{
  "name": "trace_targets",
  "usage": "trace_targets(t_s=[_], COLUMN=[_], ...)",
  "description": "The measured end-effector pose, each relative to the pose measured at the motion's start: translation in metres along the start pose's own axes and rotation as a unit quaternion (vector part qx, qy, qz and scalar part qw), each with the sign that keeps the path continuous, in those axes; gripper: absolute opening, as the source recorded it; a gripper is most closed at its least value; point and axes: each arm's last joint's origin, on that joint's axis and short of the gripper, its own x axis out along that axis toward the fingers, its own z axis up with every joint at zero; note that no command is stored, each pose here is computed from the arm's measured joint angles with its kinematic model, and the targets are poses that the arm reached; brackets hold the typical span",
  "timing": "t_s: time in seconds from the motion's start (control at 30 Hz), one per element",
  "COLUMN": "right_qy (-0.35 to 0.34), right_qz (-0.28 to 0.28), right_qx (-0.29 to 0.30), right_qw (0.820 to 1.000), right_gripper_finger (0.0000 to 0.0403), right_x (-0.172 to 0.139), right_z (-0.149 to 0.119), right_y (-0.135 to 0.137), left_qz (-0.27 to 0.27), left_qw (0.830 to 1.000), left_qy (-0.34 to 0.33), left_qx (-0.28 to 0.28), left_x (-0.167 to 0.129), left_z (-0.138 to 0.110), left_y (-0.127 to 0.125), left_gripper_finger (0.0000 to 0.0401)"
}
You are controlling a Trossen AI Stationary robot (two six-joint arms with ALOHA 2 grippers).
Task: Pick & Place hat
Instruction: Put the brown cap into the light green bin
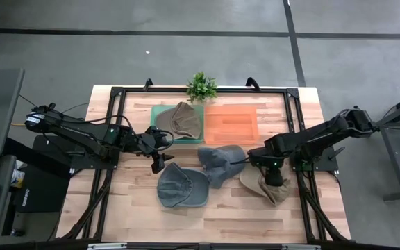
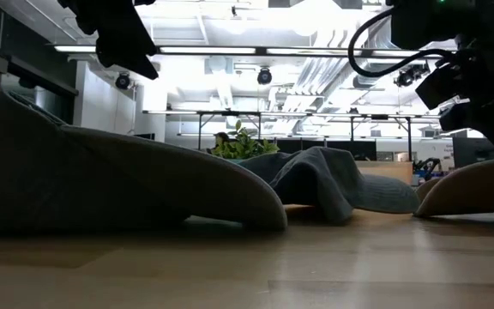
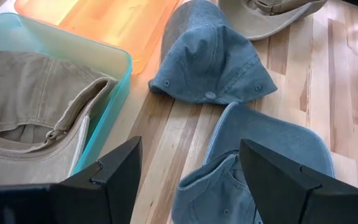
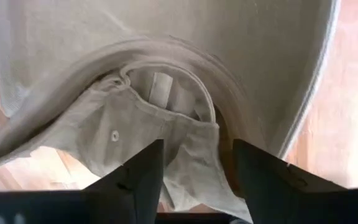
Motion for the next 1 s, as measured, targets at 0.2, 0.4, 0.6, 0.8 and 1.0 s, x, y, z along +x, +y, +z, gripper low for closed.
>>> trace_targets(t_s=[0.2, 0.4, 0.6, 0.8, 1.0], right_qy=[-0.002, -0.029, -0.031, -0.027, -0.020], right_qz=[-0.018, -0.063, -0.084, -0.098, -0.073], right_qx=[-0.001, -0.023, -0.017, 0.010, -0.021], right_qw=[1.000, 0.997, 0.996, 0.995, 0.997], right_gripper_finger=[0.0197, 0.0198, 0.0198, 0.0199, 0.0211], right_x=[-0.011, -0.034, -0.036, -0.037, -0.034], right_z=[0.001, 0.006, 0.007, 0.007, 0.007], right_y=[0.002, 0.005, 0.000, -0.007, -0.007], left_qz=[0.000, 0.001, 0.002, 0.002, 0.002], left_qw=[1.000, 1.000, 1.000, 1.000, 1.000], left_qy=[0.000, -0.001, -0.001, -0.001, -0.001], left_qx=[-0.001, 0.001, 0.001, 0.001, 0.001], left_x=[0.000, 0.000, 0.000, 0.000, 0.000], left_z=[0.000, 0.000, 0.000, 0.000, 0.000], left_y=[0.000, 0.000, 0.000, 0.000, 0.000], left_gripper_finger=[0.0248, 0.0248, 0.0248, 0.0248, 0.0248])
